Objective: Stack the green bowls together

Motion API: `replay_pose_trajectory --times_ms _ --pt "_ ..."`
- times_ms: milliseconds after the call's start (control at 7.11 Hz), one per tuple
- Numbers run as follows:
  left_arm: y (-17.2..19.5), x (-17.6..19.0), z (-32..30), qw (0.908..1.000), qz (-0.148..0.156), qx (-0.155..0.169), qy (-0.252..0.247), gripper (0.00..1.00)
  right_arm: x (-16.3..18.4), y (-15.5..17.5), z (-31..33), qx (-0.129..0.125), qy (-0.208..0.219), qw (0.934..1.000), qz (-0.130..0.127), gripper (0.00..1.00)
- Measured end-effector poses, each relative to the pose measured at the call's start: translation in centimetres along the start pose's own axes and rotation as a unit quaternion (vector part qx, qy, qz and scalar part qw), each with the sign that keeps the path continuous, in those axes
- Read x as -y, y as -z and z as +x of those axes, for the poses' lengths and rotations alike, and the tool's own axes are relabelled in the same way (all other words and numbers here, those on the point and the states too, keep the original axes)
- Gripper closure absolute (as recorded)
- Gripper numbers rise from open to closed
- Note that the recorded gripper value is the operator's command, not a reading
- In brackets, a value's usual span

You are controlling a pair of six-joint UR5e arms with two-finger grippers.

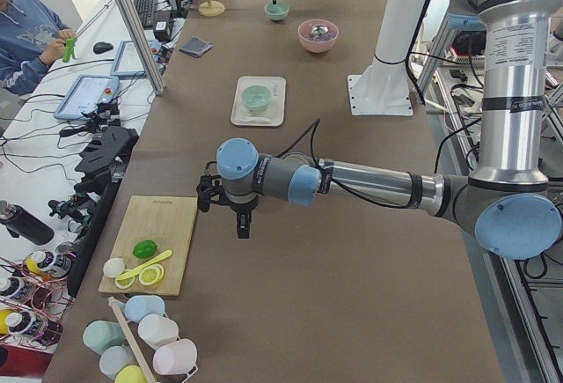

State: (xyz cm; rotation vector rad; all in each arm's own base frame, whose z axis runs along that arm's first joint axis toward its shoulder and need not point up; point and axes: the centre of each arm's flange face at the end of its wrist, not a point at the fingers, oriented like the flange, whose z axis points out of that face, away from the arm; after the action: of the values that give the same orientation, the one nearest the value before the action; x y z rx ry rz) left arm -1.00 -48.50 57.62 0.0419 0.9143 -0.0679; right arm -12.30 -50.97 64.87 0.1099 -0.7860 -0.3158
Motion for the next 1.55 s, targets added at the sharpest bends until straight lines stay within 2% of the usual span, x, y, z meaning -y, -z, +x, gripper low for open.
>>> replay_pose_trajectory --times_ms 141,281,703,984,1266,1547 --pt "-0.2 0.0 0.2 1.0000 -0.002 0.000 -0.002 0.02 -0.2 -0.7 0.1 -0.002 0.000 1.0000 -0.006 0.85" --pt "-0.2 0.0 0.3 1.0000 -0.002 0.000 -0.003 0.02 -0.3 -1.1 0.2 -0.003 -0.001 0.9999 -0.010 1.00" --pt "-0.3 0.4 0.7 1.0000 -0.002 -0.001 -0.005 0.02 -0.6 -1.6 0.5 -0.001 -0.006 0.9999 -0.015 1.00" --pt "-1.8 1.0 3.1 0.9997 -0.017 -0.003 0.017 0.03 0.6 -0.6 -0.8 0.007 -0.025 0.9997 -0.004 1.00" --pt "-3.8 1.6 6.3 0.9995 -0.024 0.005 0.017 0.07 4.4 1.7 -3.8 0.017 -0.046 0.9985 0.022 1.00" --pt "-7.1 1.4 9.7 0.9993 -0.021 0.032 0.001 0.11 9.3 3.9 -9.8 0.047 -0.078 0.9949 0.042 1.00"
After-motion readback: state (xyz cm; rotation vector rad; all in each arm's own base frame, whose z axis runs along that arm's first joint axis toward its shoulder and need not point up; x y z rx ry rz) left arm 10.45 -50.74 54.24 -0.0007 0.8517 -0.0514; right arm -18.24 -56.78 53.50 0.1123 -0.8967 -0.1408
